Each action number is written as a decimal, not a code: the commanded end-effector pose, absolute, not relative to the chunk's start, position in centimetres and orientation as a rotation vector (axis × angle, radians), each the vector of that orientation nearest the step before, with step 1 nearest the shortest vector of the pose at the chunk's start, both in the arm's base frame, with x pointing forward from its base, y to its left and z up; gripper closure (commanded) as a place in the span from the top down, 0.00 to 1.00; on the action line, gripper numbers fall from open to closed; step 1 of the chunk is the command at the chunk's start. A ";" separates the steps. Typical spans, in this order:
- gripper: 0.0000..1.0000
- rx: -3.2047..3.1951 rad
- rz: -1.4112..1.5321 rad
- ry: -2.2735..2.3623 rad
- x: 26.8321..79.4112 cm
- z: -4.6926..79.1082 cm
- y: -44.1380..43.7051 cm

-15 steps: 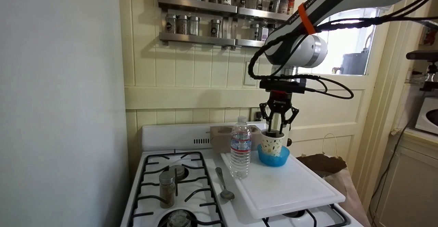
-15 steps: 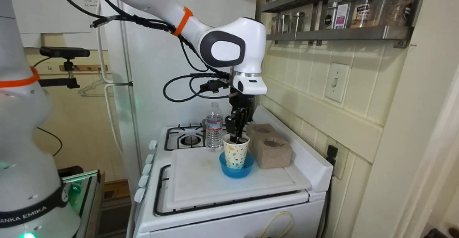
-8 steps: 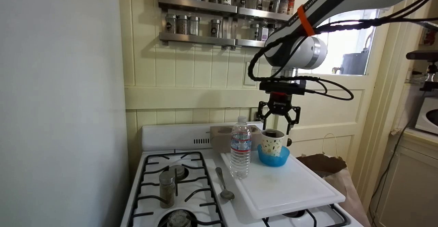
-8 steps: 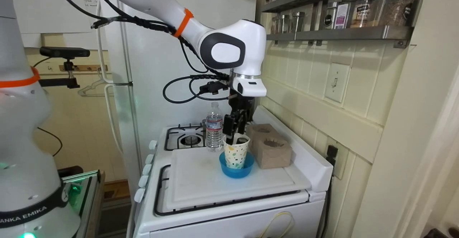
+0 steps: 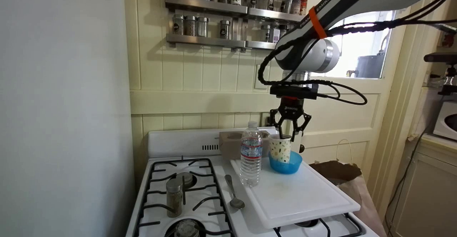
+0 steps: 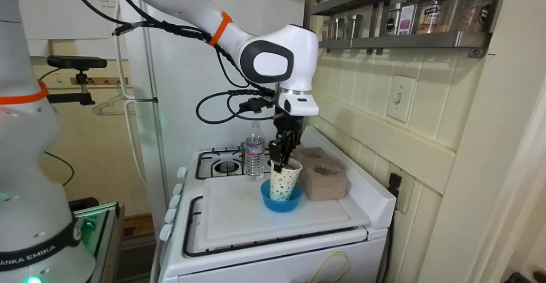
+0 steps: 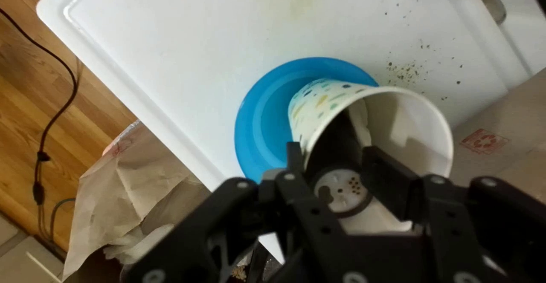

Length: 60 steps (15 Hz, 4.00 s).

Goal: Take the black item out of the cup

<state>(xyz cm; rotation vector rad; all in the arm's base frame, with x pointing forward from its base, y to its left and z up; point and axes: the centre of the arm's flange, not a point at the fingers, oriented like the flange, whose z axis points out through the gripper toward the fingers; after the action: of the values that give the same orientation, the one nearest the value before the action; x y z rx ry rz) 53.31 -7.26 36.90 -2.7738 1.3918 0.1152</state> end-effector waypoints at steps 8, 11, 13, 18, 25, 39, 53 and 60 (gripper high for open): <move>0.63 -2.772 0.165 1.401 52.9 37.5 -7.3; 0.44 -2.773 0.156 1.400 53.1 37.7 -7.3; 0.41 -2.775 0.144 1.401 53.2 38.1 -7.5; 0.54 -2.777 0.122 1.394 53.3 38.8 -7.4; 0.50 -2.772 0.095 1.374 55.1 38.7 -7.3; 0.47 -2.785 0.127 1.332 55.8 37.5 -5.9; 0.54 -2.909 0.096 1.345 56.6 35.7 -5.4; 0.38 -3.025 0.046 1.316 56.8 35.5 -4.6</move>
<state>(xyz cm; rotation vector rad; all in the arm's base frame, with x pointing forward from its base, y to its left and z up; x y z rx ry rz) 56.52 -5.34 35.83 -2.9846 1.3117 0.0590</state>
